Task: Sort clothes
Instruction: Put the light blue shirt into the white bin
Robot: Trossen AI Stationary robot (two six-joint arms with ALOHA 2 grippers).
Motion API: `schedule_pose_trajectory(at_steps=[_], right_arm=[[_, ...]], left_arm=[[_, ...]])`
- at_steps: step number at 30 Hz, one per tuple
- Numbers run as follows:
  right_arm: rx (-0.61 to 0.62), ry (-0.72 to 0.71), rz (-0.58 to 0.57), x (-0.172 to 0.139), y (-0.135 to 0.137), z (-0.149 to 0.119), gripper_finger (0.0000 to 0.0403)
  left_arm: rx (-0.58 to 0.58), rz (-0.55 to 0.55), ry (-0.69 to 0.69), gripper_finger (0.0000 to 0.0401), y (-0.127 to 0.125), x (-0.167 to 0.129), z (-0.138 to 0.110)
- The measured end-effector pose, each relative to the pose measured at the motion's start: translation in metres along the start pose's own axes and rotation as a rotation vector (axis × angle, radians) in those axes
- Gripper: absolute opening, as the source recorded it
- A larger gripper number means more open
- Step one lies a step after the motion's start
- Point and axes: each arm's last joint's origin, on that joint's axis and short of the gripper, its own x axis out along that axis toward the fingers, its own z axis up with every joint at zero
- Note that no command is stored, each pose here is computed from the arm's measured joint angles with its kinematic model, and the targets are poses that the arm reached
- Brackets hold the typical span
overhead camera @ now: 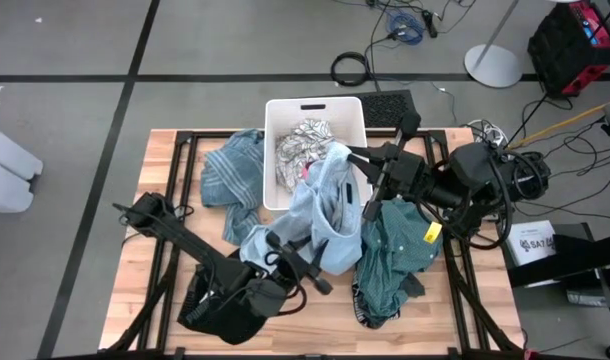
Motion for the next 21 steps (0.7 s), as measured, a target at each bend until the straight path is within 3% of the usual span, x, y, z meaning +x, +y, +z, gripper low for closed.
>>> schedule_pose_trajectory(at_steps=[2,3,11,16,21], right_arm=[[-0.005,0.0,0.0,0.0,0.0,0.0,0.0],[-0.006,0.0,0.0,0.0,0.0,0.0,0.0],[-0.051,0.029,0.016,0.0,0.002,-0.004,0.0],[-0.118,0.113,0.069,-0.001,0.007,-0.015,0.0011],[-0.17,0.214,0.319,-0.006,0.017,-0.033,0.0041]], left_arm=[[0.056,-0.008,-0.002,0.0038,0.0,-0.004,0.002],[0.079,-0.006,-0.005,0.002,0.0,-0.007,0.004],[0.273,0.072,0.009,0.0005,0.001,-0.048,0.051],[0.311,0.012,-0.004,0.0003,0.008,-0.077,0.095],[0.331,-0.039,-0.018,0.0002,0.022,-0.099,0.136]])
